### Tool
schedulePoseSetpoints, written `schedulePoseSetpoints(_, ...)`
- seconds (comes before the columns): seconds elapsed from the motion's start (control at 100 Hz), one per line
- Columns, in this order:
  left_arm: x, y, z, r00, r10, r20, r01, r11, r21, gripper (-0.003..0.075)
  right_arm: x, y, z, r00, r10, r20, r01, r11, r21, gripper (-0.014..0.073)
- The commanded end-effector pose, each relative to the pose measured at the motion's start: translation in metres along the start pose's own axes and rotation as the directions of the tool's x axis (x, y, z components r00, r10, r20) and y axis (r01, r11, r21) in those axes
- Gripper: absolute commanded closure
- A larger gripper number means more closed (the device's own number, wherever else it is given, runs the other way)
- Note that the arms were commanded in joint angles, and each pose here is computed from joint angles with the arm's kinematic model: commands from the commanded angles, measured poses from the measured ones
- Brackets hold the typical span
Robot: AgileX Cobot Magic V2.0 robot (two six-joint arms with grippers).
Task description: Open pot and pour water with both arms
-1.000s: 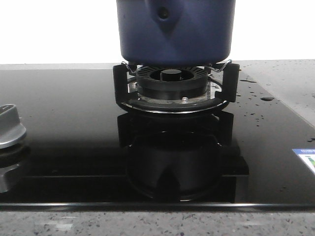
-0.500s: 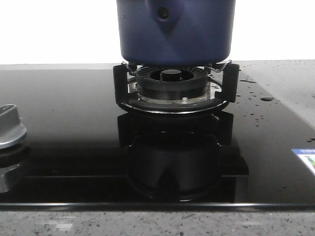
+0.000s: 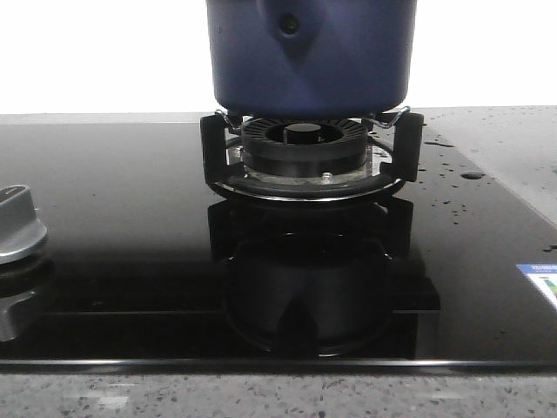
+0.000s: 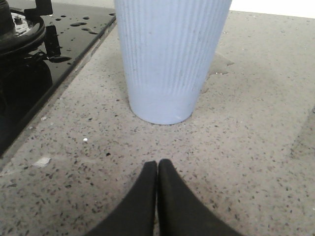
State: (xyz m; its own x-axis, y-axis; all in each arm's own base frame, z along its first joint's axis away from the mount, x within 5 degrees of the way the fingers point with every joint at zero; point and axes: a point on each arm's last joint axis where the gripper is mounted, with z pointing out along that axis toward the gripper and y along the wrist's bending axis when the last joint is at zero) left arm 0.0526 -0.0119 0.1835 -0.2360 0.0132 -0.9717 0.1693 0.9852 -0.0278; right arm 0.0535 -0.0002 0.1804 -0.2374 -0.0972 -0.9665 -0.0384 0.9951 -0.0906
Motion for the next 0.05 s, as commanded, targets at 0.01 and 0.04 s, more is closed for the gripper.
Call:
schedulePoseSetpoints(0.01,0.0095,0.0007,0.0024,0.999,-0.024,0.029,0.024,1.000,-0.005,0.0740,0.0072,0.0003,0.0016,1.000,-0.008,0.001,0.008,1.000,0.007,0.0660)
schedulePoseSetpoints(0.04,0.0095,0.0007,0.0024,0.999,-0.024,0.029,0.024,1.000,-0.005,0.0741,0.0072,0.0003,0.0016,1.000,-0.008,0.001,0.008,1.000,0.007,0.0660)
